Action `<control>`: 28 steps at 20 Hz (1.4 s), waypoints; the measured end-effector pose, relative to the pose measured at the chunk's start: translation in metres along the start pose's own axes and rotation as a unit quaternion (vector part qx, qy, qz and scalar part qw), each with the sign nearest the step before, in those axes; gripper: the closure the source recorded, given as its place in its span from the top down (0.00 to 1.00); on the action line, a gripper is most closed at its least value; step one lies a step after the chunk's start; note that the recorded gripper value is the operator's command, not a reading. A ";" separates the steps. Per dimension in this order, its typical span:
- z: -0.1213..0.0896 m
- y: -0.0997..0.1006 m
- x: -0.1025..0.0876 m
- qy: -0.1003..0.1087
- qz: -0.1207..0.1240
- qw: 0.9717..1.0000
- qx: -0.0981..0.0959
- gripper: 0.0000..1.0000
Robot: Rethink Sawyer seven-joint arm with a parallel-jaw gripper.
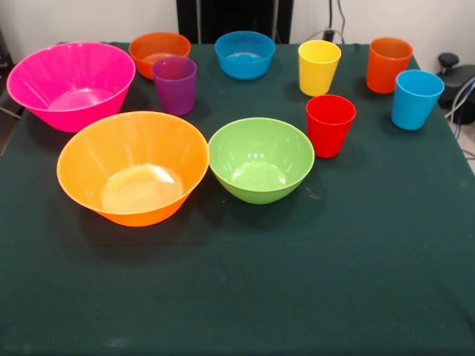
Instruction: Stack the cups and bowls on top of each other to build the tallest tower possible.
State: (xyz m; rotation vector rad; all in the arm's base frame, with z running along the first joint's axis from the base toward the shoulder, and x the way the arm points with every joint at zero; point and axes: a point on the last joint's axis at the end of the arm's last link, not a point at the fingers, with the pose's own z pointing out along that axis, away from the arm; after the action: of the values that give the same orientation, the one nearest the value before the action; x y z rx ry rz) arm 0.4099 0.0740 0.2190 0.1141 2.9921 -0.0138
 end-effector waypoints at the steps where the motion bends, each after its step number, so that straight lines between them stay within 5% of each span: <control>1: -0.001 -0.001 -0.001 -0.001 0.000 1.000 0.000 1.00; 11: -0.020 -0.024 -0.019 -0.037 0.022 0.999 0.007 1.00; 28: -0.025 -0.014 -0.019 -0.046 0.003 0.999 0.008 1.00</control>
State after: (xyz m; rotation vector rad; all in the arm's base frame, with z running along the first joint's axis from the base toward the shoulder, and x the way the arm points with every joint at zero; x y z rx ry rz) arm 0.4237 0.0589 0.2466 0.1200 2.8997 -0.0427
